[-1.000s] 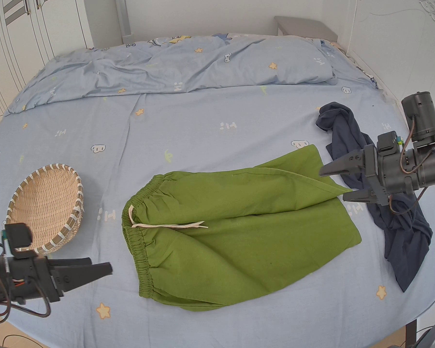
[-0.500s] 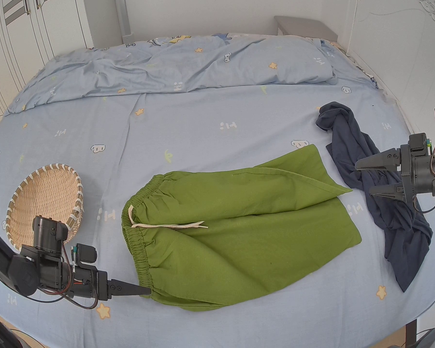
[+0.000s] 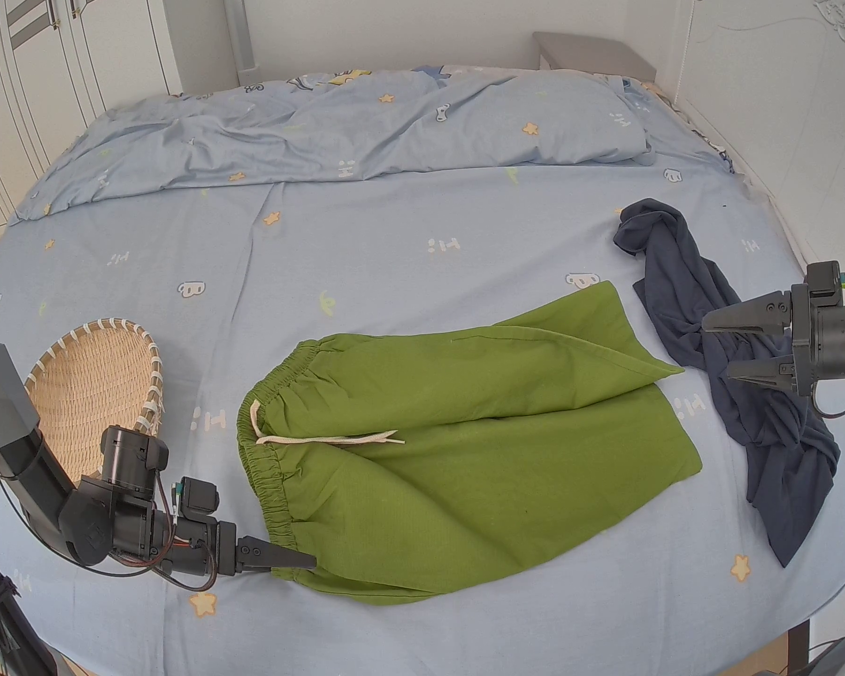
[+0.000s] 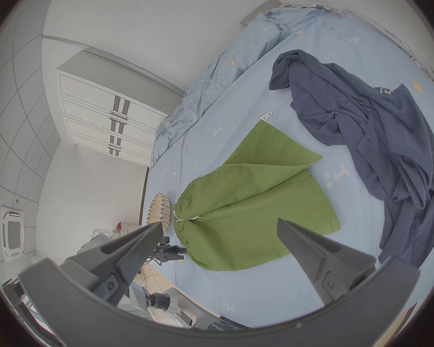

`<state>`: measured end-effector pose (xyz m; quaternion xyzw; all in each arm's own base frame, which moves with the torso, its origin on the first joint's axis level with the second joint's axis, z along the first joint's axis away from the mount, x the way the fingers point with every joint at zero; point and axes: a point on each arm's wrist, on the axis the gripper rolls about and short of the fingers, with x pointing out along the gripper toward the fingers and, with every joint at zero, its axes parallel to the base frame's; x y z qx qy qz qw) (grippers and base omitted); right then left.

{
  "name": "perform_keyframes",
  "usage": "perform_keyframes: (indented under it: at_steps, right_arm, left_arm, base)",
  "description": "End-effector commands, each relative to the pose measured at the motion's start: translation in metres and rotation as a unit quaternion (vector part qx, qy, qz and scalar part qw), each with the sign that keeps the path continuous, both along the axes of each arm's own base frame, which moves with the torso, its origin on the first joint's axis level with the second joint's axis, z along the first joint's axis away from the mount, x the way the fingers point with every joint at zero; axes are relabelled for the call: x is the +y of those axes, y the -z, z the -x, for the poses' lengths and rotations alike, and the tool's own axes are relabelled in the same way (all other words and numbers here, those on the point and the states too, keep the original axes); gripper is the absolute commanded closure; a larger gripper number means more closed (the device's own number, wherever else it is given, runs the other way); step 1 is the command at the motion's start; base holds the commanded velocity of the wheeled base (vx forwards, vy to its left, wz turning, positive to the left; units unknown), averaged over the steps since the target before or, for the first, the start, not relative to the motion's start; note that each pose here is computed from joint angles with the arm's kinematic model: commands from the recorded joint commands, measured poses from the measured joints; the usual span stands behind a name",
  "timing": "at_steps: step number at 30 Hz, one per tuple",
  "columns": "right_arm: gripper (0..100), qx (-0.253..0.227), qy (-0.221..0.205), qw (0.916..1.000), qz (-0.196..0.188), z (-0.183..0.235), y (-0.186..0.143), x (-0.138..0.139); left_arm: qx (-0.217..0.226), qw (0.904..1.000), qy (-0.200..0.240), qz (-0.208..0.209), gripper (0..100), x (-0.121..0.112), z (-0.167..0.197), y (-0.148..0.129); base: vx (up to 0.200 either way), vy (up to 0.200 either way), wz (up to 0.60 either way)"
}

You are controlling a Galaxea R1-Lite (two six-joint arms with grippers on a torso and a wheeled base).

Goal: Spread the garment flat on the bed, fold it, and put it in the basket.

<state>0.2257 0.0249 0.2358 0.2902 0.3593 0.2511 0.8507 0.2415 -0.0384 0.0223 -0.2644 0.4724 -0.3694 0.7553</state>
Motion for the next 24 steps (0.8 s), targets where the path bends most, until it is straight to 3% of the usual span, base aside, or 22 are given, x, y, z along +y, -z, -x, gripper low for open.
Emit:
perform_keyframes:
  at_steps: [1, 7, 8, 19, 24]
  right_arm:
    - [0, 0.002, 0.0, 1.0, 0.0, 0.0, 0.001, 0.0]
    - [0, 0.003, 0.0, 1.0, 0.0, -0.001, 0.002, 0.0]
    - [0, 0.005, 0.0, 1.0, 0.0, -0.001, 0.002, 0.0]
    - [0, 0.022, 0.001, 0.9998, 0.001, 0.001, 0.011, -0.001]
    - [0, 0.059, 0.019, 0.998, 0.012, -0.002, 0.038, -0.013]
  left_arm:
    - [-0.001, 1.0, 0.001, 0.001, 0, -0.005, -0.003, 0.001]
    - [0.001, 0.9998, -0.014, 0.012, 0, -0.005, -0.004, -0.001]
    - [0.001, 0.9998, -0.014, 0.013, 100, -0.005, -0.004, -0.001]
    - [0.013, 0.9992, -0.035, 0.012, 100, 0.006, 0.006, 0.001]
    - [0.004, 0.9958, -0.071, 0.057, 100, 0.037, 0.012, -0.01]
  base:
    - [0.0, 0.0, 0.0]
    - [0.0, 0.0, 0.0]
    - [0.0, 0.0, 0.0]
    - [0.0, 0.0, 0.0]
    - [0.0, 0.0, 0.0]
